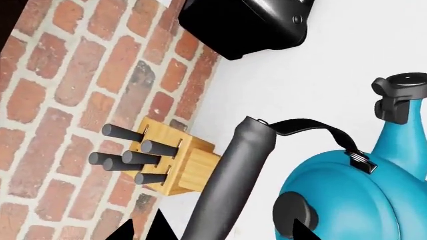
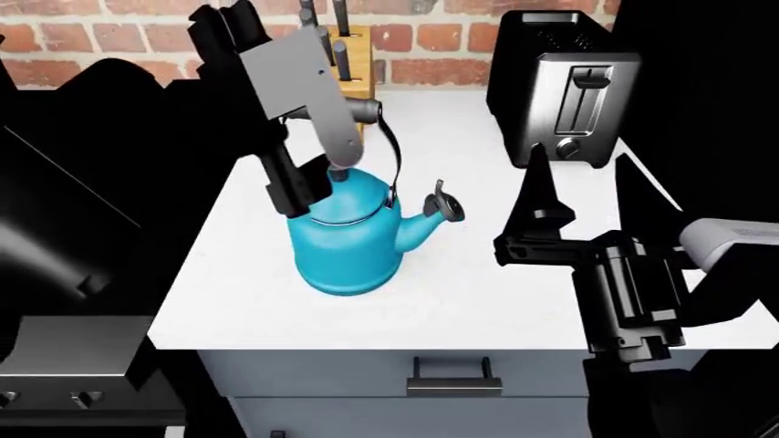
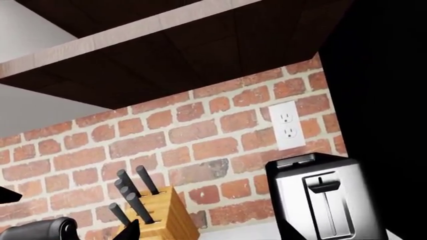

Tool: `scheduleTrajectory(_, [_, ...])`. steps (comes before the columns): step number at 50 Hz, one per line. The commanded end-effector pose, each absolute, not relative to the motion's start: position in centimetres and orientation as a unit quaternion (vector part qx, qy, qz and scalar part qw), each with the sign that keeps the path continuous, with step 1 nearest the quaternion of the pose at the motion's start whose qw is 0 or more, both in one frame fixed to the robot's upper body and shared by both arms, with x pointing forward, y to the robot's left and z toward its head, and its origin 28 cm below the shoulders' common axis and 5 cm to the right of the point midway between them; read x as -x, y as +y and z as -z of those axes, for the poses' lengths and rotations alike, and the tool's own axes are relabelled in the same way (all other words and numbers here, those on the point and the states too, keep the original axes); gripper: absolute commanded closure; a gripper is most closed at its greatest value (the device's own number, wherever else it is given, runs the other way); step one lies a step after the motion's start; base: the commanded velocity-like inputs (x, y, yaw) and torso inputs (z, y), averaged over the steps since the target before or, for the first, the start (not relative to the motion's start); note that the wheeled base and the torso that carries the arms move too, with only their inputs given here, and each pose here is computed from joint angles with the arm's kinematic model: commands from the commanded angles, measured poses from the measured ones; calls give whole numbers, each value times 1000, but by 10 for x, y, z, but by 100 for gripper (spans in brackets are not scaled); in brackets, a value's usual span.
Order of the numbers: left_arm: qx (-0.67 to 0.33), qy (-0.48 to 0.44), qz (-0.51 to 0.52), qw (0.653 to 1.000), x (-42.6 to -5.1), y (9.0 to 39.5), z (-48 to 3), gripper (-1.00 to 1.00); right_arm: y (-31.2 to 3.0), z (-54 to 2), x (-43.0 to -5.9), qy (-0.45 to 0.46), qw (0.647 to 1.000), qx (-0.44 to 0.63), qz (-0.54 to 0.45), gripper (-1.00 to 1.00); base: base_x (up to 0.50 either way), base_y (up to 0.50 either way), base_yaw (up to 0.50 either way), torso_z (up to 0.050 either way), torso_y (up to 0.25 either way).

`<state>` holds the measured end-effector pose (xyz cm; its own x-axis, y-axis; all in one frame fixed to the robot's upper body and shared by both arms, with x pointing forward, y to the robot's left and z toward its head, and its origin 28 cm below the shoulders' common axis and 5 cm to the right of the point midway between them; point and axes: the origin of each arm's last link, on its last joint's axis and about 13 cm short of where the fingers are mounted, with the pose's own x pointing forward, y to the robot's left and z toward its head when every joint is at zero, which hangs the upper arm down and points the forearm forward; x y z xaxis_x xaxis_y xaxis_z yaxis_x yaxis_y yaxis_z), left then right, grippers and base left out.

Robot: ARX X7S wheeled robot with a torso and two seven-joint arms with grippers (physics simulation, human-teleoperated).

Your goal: Pick the kettle from the counter and place it on a stove burner. Then turn the burner on.

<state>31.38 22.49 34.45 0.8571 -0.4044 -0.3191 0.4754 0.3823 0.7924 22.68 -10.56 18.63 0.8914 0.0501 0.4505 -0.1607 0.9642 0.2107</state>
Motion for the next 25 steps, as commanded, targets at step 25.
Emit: scheduleTrajectory(25, [-499, 48, 245, 830, -341, 217, -326, -100, -107, -187, -226, -226, 963, -134, -56, -100, 0, 0, 0, 0, 0])
